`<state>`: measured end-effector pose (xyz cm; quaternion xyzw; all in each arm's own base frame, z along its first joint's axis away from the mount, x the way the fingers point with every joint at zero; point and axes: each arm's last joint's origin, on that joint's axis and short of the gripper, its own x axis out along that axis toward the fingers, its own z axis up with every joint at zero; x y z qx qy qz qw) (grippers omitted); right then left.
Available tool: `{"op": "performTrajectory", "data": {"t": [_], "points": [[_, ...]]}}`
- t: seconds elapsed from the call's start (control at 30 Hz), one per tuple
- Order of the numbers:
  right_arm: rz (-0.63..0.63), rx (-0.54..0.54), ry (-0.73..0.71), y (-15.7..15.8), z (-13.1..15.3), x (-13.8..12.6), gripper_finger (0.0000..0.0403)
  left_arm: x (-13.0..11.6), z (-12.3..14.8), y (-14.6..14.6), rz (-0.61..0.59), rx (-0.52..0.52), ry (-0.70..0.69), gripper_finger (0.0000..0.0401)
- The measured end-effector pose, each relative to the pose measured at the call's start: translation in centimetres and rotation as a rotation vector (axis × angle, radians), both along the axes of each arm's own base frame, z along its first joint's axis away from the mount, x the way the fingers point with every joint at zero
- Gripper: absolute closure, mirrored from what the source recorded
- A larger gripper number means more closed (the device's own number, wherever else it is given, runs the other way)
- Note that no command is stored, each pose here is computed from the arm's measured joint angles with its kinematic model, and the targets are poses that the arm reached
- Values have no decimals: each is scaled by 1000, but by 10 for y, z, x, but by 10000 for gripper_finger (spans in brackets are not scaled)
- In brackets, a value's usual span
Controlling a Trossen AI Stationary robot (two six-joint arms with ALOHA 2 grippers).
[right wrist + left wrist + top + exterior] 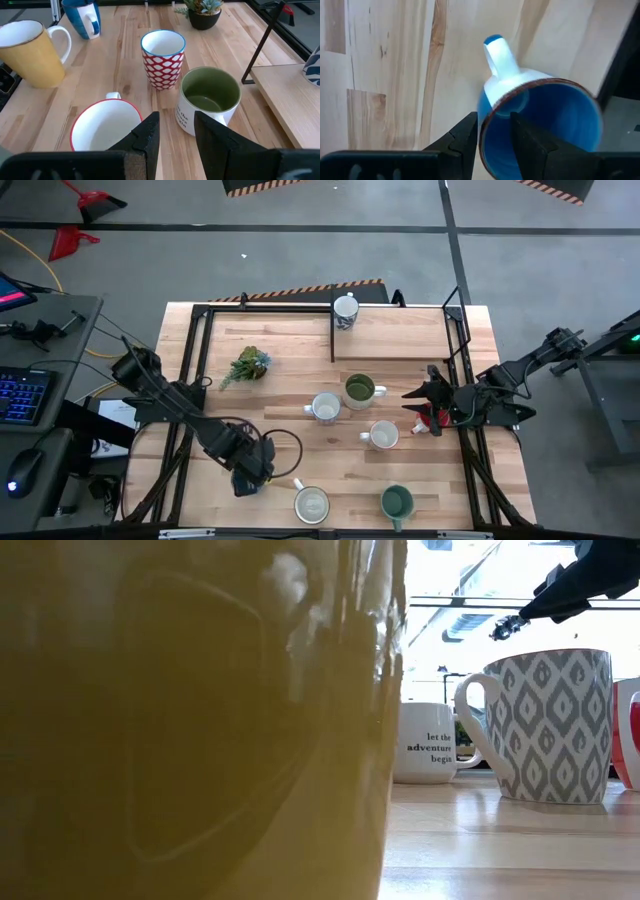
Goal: Place coffee mugs
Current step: Move the blue mug to the center of the table
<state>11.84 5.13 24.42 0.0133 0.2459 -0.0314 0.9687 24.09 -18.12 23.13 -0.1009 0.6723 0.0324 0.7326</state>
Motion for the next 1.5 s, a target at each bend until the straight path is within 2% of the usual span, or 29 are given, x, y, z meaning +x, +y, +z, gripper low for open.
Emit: {"op": "performTrajectory", "data": {"t": [0.4,0.6,0.7,0.83,0.93,1.17,1.27,1.5], "points": [[22,12,8,1,0,0,299,12,-39,-9,2,78,110,295],[22,10,12,1,-1,0,299,14,-47,-10,4,93,132,297],[22,7,17,0,-1,-1,299,14,-46,-9,4,90,133,322],[22,3,25,0,-2,-1,299,15,-46,-7,38,85,142,387],[22,1,28,0,-2,-1,299,18,-45,-3,69,85,139,392],[22,-1,32,0,-2,-1,299,22,-32,19,94,88,136,396],[21,1,32,0,-2,-1,299,21,-22,36,103,103,165,397],[20,1,32,0,-2,-1,299,32,-2,83,129,71,101,397]]}}
